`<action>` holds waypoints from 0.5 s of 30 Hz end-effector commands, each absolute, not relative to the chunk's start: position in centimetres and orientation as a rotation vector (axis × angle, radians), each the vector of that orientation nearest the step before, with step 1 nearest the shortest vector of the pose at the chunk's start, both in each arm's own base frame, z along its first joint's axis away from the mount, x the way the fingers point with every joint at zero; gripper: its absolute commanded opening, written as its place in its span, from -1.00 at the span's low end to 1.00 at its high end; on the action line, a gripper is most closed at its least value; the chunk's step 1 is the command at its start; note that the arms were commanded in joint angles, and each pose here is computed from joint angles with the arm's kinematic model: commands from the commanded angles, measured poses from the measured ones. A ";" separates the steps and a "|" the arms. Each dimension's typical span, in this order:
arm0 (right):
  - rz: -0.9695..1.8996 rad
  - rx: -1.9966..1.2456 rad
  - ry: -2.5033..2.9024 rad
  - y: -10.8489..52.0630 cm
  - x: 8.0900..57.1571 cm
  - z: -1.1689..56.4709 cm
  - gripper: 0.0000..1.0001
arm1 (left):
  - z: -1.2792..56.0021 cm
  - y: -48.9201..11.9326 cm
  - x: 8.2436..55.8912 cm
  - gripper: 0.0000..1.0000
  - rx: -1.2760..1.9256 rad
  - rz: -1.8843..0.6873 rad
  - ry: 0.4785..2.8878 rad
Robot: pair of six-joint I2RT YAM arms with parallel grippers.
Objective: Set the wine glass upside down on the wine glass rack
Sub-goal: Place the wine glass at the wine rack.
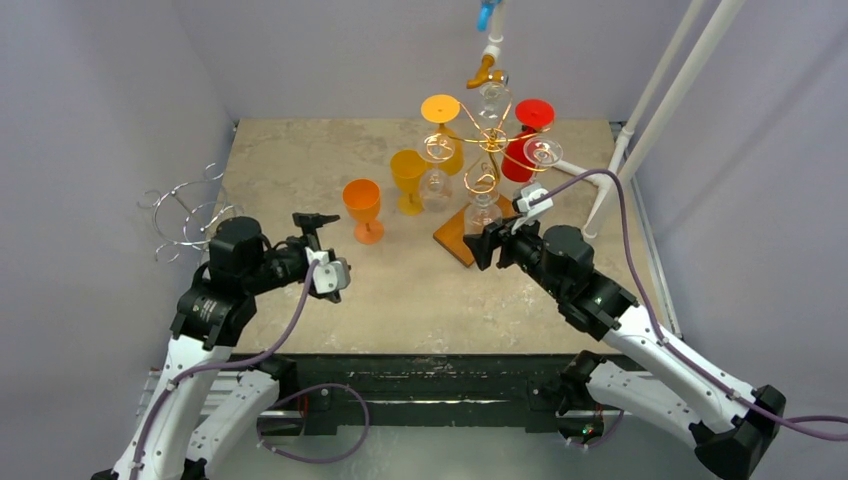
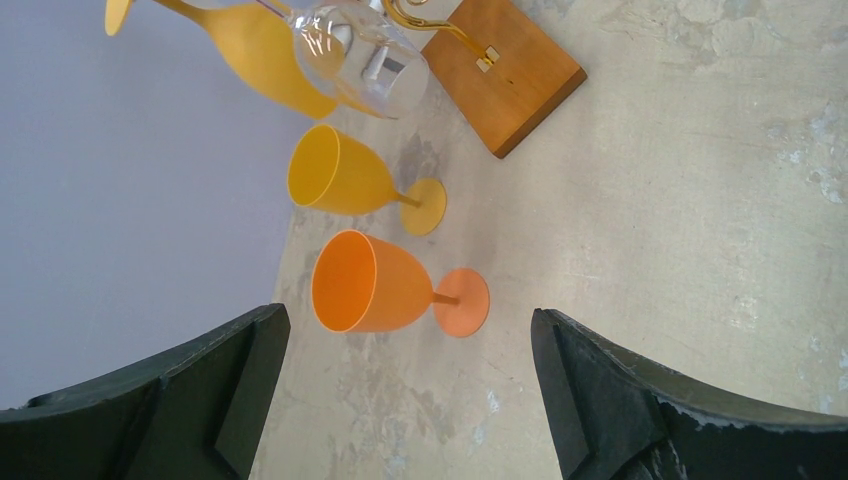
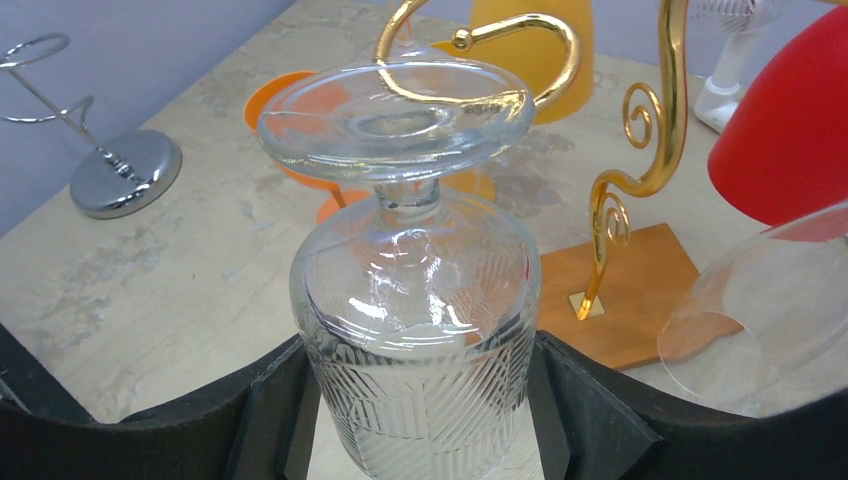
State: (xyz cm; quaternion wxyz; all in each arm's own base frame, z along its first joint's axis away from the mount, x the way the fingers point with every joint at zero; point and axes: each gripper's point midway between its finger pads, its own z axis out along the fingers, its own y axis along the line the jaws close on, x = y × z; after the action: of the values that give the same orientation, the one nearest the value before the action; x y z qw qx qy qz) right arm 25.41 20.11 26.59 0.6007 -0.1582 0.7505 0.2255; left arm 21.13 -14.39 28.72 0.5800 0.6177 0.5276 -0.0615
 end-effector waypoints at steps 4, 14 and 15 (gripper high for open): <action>0.584 -0.383 1.610 20.4 25.0 31.0 -1.00 | 28.3 -14.0 20.4 1.00 1.436 -0.134 1.241; 0.567 -0.377 1.580 19.1 24.4 32.4 -1.00 | 28.0 -13.8 20.2 1.00 1.448 -0.127 1.247; 0.566 -0.376 1.578 19.0 24.3 32.4 -1.00 | 27.9 -13.8 20.2 1.00 1.450 -0.128 1.248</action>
State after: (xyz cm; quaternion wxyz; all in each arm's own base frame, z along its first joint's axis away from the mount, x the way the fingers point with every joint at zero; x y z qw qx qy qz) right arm 24.54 19.40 26.86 0.5986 -0.1754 0.7471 0.2295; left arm 20.10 -13.99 28.19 0.5771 0.6183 0.5301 -0.0608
